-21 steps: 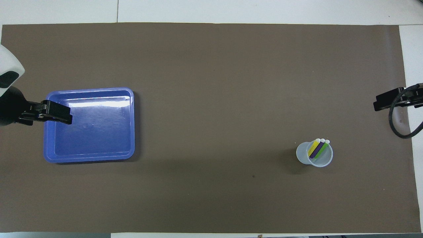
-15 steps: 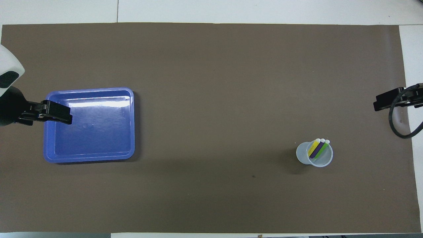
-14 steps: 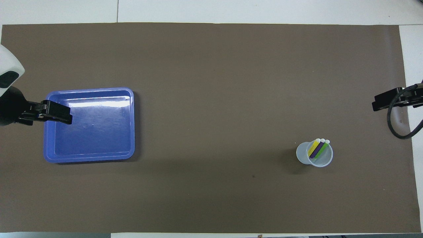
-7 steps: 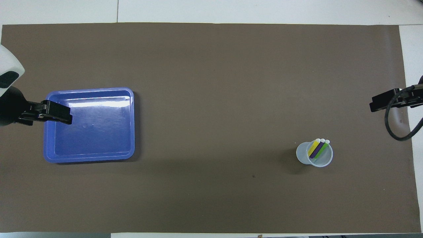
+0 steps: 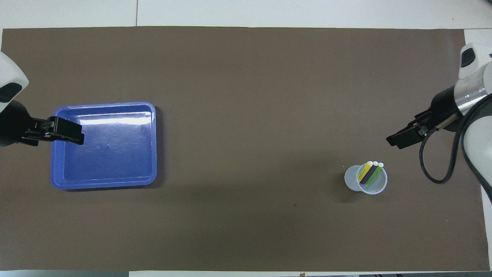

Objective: Right arm passes pens to left for tray arrangement
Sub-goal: 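Reach the right gripper down to the pens in the clear cup, then grasp the yellow pen with the right gripper and lift it out, then carry the yellow pen toward the left gripper while the left gripper approaches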

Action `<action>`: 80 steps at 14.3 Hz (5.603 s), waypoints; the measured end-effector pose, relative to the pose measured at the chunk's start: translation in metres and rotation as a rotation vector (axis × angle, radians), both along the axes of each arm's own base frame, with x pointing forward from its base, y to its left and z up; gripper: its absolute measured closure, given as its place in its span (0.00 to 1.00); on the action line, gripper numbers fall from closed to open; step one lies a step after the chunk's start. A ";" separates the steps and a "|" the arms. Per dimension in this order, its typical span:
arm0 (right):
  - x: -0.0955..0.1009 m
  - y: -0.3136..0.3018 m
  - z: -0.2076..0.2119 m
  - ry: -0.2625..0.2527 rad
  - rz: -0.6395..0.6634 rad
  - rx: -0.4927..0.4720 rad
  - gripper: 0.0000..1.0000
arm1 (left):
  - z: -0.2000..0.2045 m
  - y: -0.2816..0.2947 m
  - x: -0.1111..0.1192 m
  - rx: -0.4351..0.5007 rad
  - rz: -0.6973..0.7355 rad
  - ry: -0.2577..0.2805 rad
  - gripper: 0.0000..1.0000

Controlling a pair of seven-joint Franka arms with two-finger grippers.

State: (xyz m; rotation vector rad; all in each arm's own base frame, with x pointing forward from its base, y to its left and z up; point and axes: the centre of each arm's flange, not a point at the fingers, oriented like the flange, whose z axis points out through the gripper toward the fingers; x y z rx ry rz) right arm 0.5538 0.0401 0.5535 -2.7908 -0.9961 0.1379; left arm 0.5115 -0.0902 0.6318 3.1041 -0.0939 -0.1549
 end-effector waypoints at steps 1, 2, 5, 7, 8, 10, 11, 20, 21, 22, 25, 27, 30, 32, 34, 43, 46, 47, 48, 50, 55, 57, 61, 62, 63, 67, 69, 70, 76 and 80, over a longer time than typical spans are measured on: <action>0.003 0.002 -0.013 0.004 0.099 0.014 0.00 | 0.000 0.000 0.000 0.000 0.000 0.000 0.00; 0.006 0.002 -0.026 0.006 0.197 0.030 0.00 | 0.000 0.000 0.000 0.000 0.000 0.000 0.00; 0.004 0.000 -0.060 -0.027 0.468 0.075 0.00 | 0.000 0.000 0.000 0.000 0.000 0.000 0.00; -0.003 0.005 -0.078 -0.048 0.604 0.097 0.00 | 0.000 0.000 0.000 0.000 0.000 0.000 0.00; -0.009 0.013 -0.084 -0.057 0.670 0.106 0.00 | 0.000 0.000 0.000 0.000 0.000 0.000 0.00; -0.023 0.023 -0.099 -0.079 0.764 0.113 0.11 | 0.000 0.000 0.000 0.000 0.000 0.000 0.00; -0.031 0.024 -0.109 -0.089 0.804 0.116 0.11 | 0.000 0.000 0.000 0.000 0.000 0.000 0.00; -0.066 0.011 -0.149 -0.114 0.911 0.126 0.29 | 0.000 0.000 0.000 0.000 0.000 0.000 0.00; -0.067 0.009 -0.153 -0.119 0.923 0.126 0.29 | 0.000 0.000 0.000 0.000 0.000 0.000 0.00; -0.068 0.006 -0.156 -0.121 0.930 0.126 0.29 | 0.000 0.000 0.000 0.000 0.000 0.000 0.00; -0.069 0.003 -0.159 -0.121 0.943 0.130 0.29 | 0.000 0.000 0.000 0.000 0.000 0.000 0.00; -0.069 -0.003 -0.160 -0.120 0.939 0.132 0.29 | 0.000 0.000 0.000 0.000 0.000 0.000 0.00; -0.071 -0.011 -0.164 -0.114 0.922 0.134 0.30 | 0.000 0.000 0.000 0.000 0.000 0.000 0.00; -0.071 -0.011 -0.164 -0.112 0.922 0.134 0.31 | 0.000 0.000 0.000 0.000 0.000 0.000 0.00; -0.071 -0.011 -0.165 -0.111 0.923 0.134 0.38 | 0.000 0.000 0.000 0.000 0.000 0.000 0.00; -0.072 -0.009 -0.166 -0.108 0.923 0.135 0.61 | 0.000 0.000 0.000 0.000 0.001 0.000 0.00; -0.072 -0.009 -0.166 -0.108 0.920 0.135 0.77 | -0.002 0.000 0.000 0.001 0.001 0.004 0.00; -0.073 -0.009 -0.162 -0.109 0.918 0.135 0.79 | -0.002 0.000 0.000 0.001 0.001 0.004 0.00; -0.073 -0.009 -0.160 -0.113 0.916 0.133 0.79 | -0.002 0.000 0.000 0.001 0.001 0.004 0.00; -0.074 -0.009 -0.157 -0.117 0.898 0.133 0.80 | -0.002 0.000 0.000 0.001 0.000 0.005 0.00; -0.065 -0.004 -0.117 -0.091 0.791 0.159 0.82 | -0.002 -0.001 0.000 0.001 -0.001 0.005 0.00; -0.061 -0.004 -0.075 -0.071 0.711 0.155 0.82 | -0.002 -0.001 0.000 0.001 0.003 0.005 0.00; -0.063 0.002 0.012 -0.042 0.458 0.131 0.82 | -0.002 -0.011 0.001 -0.038 0.146 0.002 0.00; -0.063 0.008 0.022 -0.037 0.364 0.158 0.82 | -0.002 -0.016 0.001 -0.068 0.210 0.009 0.00; -0.063 0.014 0.027 -0.028 0.268 0.186 0.82 | -0.002 -0.022 0.001 -0.098 0.289 0.017 0.00; -0.060 0.040 0.027 0.075 -0.127 0.253 0.82 | -0.003 -0.057 0.005 -0.254 0.607 0.093 0.00; -0.056 0.052 0.031 0.119 -0.335 0.294 0.82 | -0.004 -0.079 0.005 -0.321 0.734 0.148 0.00; -0.054 0.059 0.033 0.136 -0.422 0.318 0.82 | -0.005 -0.092 0.007 -0.348 0.805 0.178 0.00; -0.047 0.136 0.049 0.185 -0.819 0.421 0.82 | -0.029 -0.158 0.005 -0.415 1.199 0.419 0.00; -0.056 0.199 0.047 0.192 -1.032 0.470 0.82 | -0.036 -0.183 0.004 -0.410 1.415 0.503 0.00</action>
